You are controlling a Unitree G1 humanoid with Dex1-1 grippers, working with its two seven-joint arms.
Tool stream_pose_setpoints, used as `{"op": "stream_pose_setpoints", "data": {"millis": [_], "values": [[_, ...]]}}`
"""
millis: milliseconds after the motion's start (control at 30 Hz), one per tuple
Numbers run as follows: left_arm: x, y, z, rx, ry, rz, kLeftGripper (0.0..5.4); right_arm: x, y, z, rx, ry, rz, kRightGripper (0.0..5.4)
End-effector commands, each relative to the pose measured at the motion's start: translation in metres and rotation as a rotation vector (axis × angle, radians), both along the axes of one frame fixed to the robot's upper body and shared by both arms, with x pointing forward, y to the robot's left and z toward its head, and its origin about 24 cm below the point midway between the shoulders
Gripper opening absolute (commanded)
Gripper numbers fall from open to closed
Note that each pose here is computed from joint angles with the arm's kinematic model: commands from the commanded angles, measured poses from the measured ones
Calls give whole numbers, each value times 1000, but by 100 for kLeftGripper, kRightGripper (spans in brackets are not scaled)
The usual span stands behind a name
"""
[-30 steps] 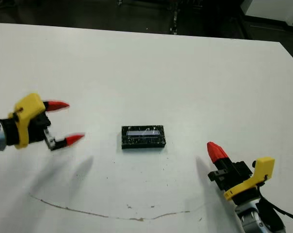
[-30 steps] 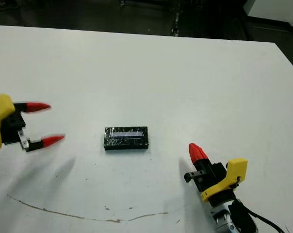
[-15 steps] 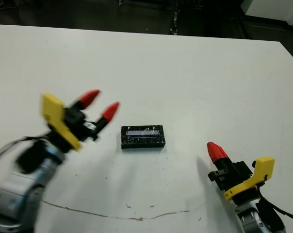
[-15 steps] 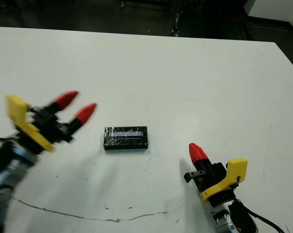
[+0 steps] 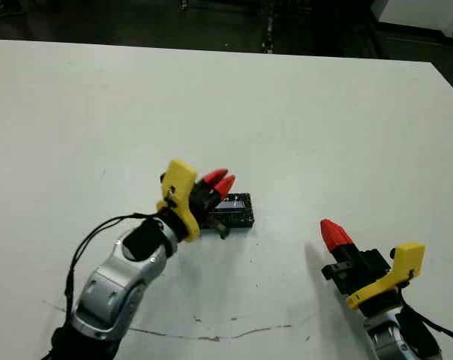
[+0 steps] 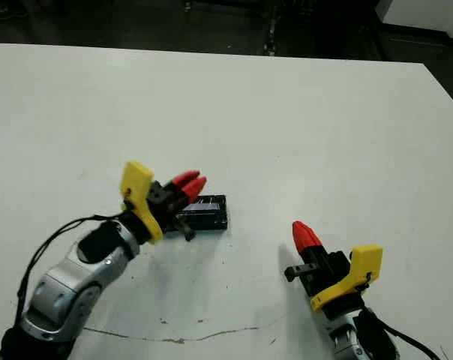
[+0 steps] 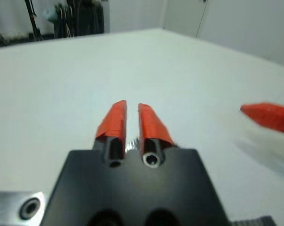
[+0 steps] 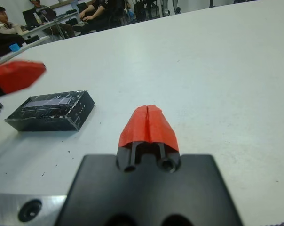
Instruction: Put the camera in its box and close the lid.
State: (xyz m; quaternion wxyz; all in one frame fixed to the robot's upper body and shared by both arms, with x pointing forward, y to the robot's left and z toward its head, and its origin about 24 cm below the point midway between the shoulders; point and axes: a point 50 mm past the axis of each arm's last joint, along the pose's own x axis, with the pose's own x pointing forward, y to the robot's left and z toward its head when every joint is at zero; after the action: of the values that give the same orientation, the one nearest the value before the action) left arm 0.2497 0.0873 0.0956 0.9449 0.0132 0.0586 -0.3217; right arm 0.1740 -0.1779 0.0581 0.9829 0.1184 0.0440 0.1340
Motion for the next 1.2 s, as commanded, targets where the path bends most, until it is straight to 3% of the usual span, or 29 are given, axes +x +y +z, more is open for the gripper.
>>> {"op": "stream_pose_setpoints", "data": {"millis": [33,233,600,733,900,1033,1200], "values": [[0,6,-18,27,91,35,1,1,-2,-1,-4,10,-4,0],[-1,12,-29,82,165,84,1,2,-2,-2,-2,4,0,0],[-20,30,-57,94,325,153,1,4,-2,-2,-6,3,1,0],[-25,42,-55,40,356,222,1,4,-2,-2,-6,2,4,0],[-31,56,-35,-89,272,268,1,4,-2,-3,-5,10,5,0],[-40,68,-7,-217,77,280,1,5,-2,-3,-2,12,5,0],[-46,83,20,-239,-189,312,1,7,-3,1,-27,-18,5,0]]}}
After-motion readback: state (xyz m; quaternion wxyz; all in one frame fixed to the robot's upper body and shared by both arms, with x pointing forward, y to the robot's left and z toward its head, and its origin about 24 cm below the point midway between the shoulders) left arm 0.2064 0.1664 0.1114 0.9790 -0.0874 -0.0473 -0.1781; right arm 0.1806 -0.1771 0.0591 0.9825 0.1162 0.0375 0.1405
